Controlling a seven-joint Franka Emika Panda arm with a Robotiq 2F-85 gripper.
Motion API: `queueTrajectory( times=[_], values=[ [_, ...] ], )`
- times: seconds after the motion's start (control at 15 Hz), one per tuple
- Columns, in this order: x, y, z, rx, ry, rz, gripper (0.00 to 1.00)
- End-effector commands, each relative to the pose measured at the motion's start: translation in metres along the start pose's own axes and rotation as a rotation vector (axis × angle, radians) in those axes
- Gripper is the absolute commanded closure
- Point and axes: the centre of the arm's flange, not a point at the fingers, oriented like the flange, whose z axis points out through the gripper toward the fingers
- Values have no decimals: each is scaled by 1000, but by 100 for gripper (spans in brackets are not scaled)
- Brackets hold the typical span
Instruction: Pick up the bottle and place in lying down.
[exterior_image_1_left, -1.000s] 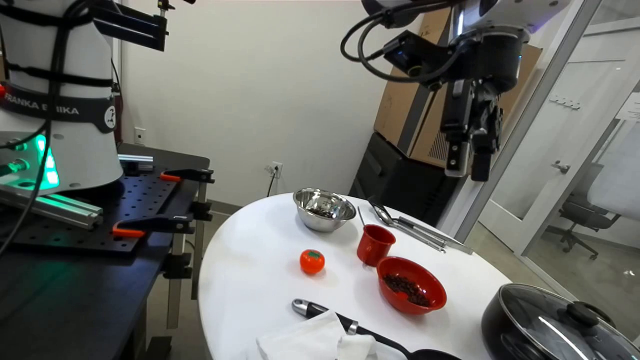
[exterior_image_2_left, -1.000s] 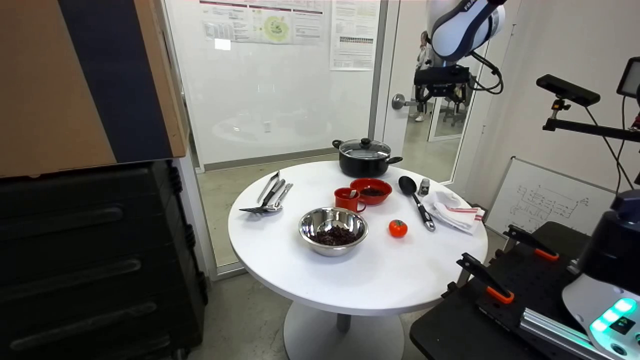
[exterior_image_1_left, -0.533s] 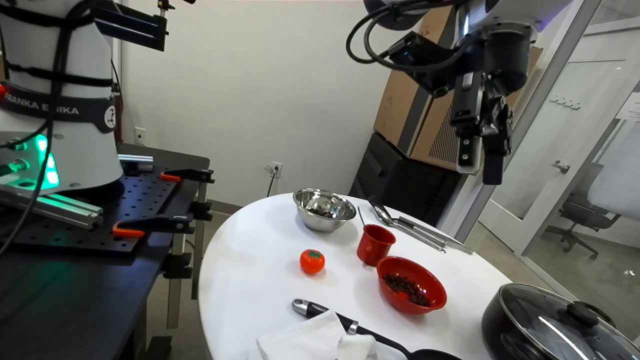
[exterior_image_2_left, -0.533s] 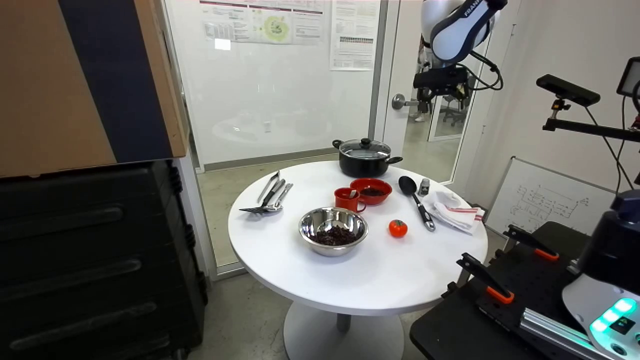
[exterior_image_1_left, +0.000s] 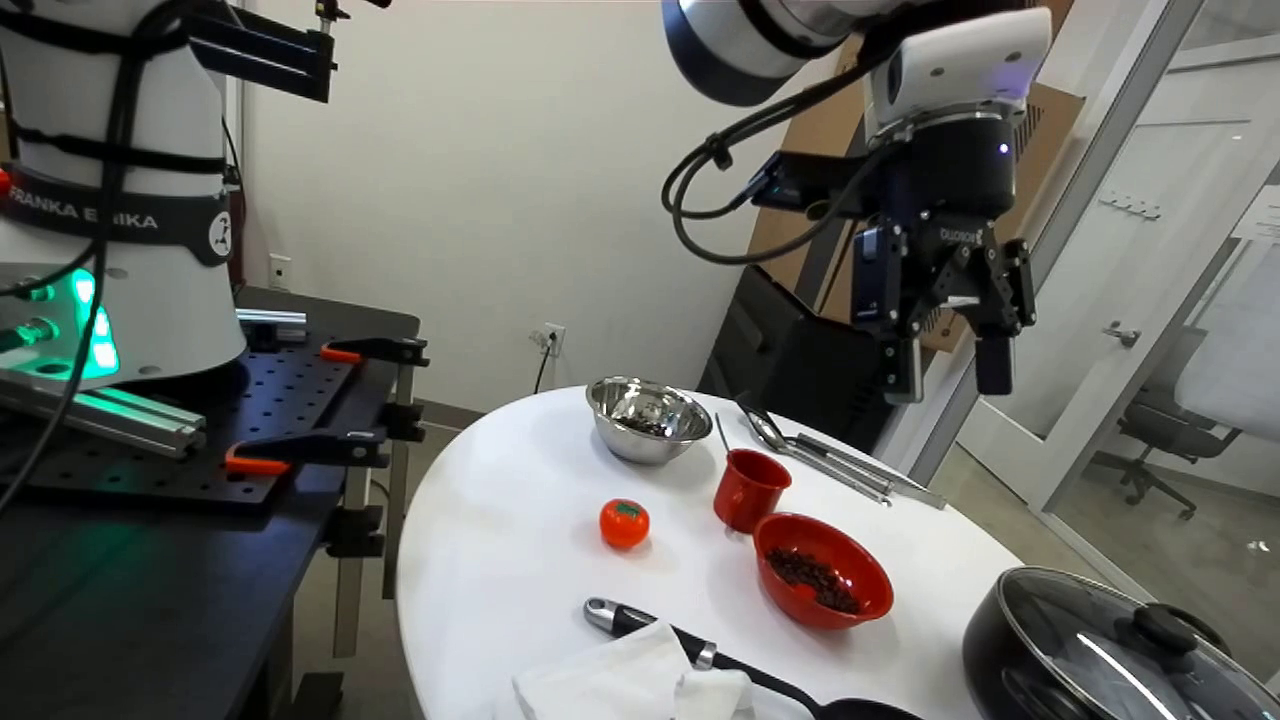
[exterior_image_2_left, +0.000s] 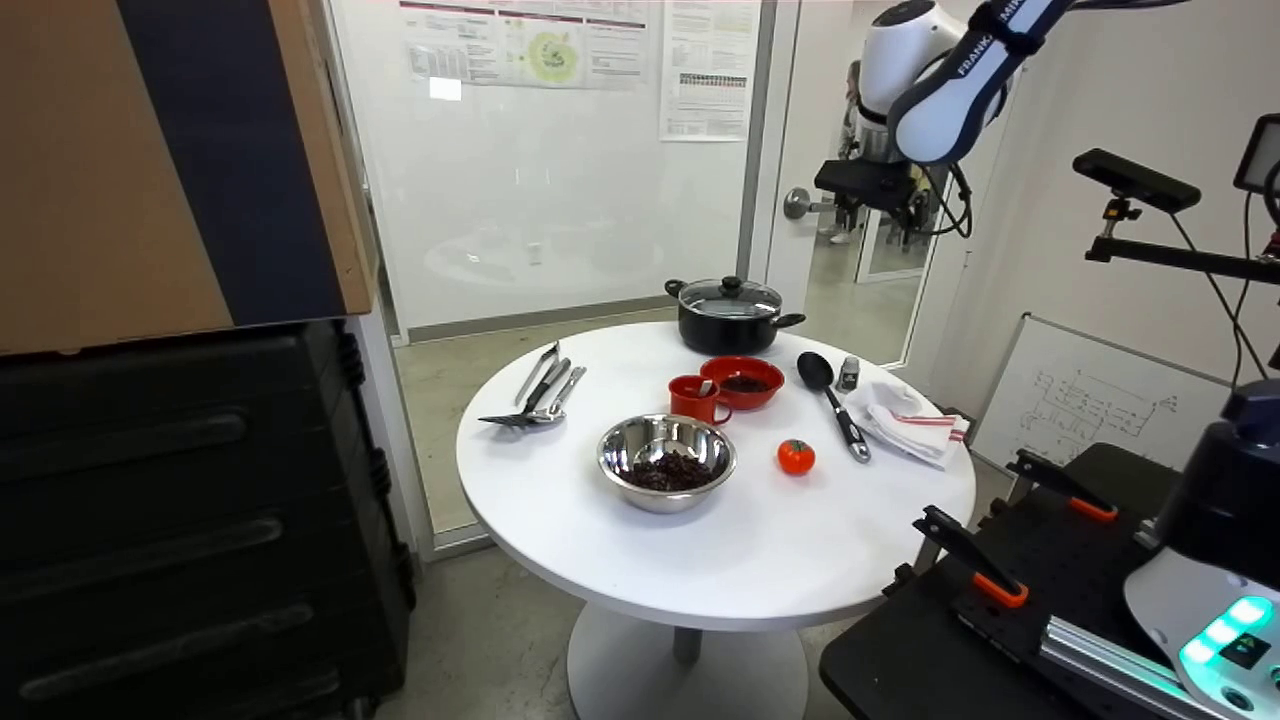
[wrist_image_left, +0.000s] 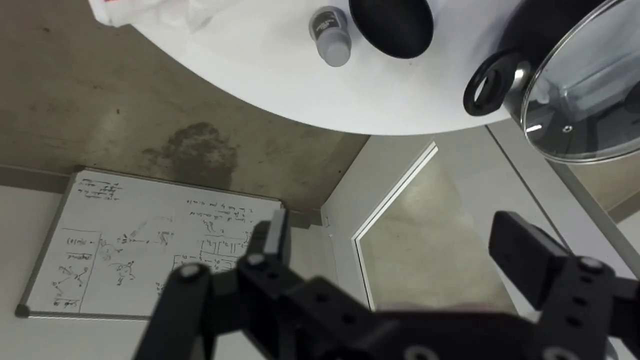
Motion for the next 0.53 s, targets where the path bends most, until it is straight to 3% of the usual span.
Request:
queueTrajectory(
  times=[0.0,0.27,0.47],
  values=[
    [-15,27,39,57,110,93,0],
    [-5,44,72,69,223,132,0],
    [-14,56,82,35,255,102,0]
  ],
)
